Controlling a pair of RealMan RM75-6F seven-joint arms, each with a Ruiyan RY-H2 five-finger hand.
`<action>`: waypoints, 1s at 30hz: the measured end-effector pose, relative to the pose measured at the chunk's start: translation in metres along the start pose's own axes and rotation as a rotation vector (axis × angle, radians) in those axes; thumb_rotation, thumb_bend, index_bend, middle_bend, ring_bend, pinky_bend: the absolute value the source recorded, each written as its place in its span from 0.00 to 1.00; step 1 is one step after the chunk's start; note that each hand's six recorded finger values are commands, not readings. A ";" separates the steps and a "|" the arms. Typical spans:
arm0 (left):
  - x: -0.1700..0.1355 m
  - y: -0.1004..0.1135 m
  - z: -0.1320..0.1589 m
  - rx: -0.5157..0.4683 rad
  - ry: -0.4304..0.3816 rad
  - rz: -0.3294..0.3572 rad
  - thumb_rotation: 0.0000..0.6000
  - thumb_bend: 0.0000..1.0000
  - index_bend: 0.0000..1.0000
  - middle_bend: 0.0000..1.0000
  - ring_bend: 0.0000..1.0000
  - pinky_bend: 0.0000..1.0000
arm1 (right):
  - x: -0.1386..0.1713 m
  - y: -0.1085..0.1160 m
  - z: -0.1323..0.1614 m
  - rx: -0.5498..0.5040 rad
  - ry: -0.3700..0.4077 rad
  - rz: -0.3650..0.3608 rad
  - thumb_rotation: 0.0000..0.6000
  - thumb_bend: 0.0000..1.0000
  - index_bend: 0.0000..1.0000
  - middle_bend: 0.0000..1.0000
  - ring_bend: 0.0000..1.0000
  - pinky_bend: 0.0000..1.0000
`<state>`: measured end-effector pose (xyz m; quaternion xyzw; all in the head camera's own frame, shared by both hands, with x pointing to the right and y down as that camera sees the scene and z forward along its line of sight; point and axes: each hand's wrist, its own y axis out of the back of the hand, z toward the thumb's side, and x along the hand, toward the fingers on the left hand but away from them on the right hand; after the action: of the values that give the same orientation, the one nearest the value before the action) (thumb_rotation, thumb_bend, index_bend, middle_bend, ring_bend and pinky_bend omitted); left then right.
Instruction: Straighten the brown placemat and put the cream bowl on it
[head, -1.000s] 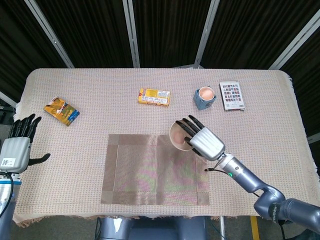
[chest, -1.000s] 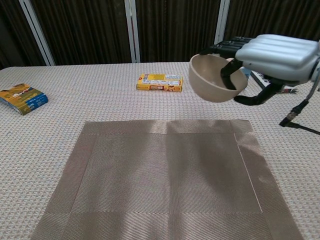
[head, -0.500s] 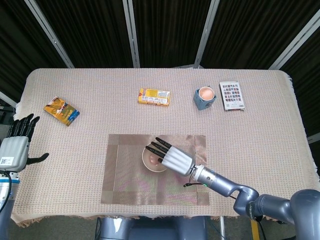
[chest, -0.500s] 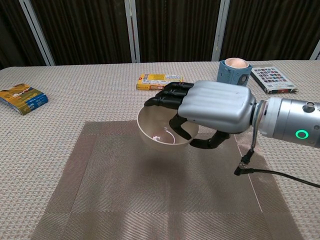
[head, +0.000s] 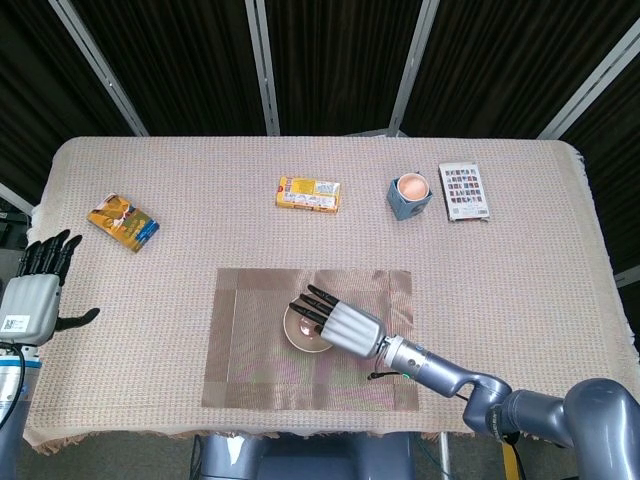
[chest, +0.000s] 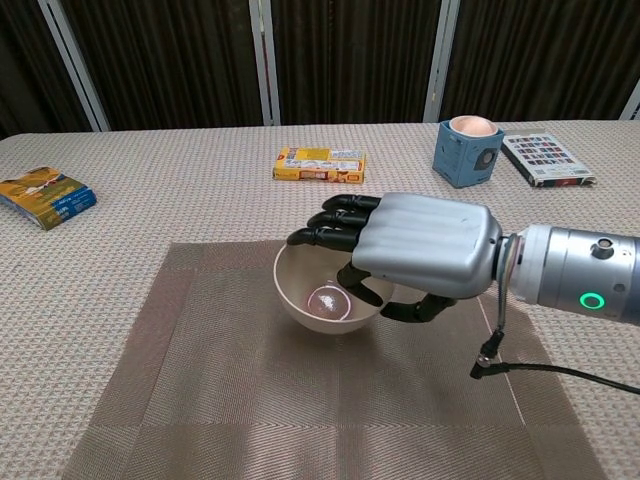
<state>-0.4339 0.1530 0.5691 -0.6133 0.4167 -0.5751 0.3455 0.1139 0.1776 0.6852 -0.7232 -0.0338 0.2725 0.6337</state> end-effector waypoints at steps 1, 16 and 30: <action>0.000 0.000 0.000 0.000 -0.001 0.000 1.00 0.00 0.00 0.00 0.00 0.00 | 0.001 0.001 0.000 0.002 -0.002 0.003 1.00 0.00 0.00 0.00 0.00 0.00; -0.013 0.004 0.004 -0.007 -0.018 0.010 1.00 0.00 0.00 0.00 0.00 0.00 | 0.051 0.035 -0.033 0.026 -0.137 -0.060 1.00 0.00 0.00 0.00 0.00 0.00; -0.048 0.012 -0.014 0.073 -0.030 0.115 1.00 0.00 0.00 0.00 0.00 0.00 | 0.223 0.057 -0.122 -0.243 -0.737 -0.134 1.00 0.00 0.00 0.00 0.00 0.00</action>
<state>-0.4486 0.1926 0.5400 -0.5838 0.4247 -0.5598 0.4066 0.3395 0.1449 0.5592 -0.6428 -0.3381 0.4660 0.5053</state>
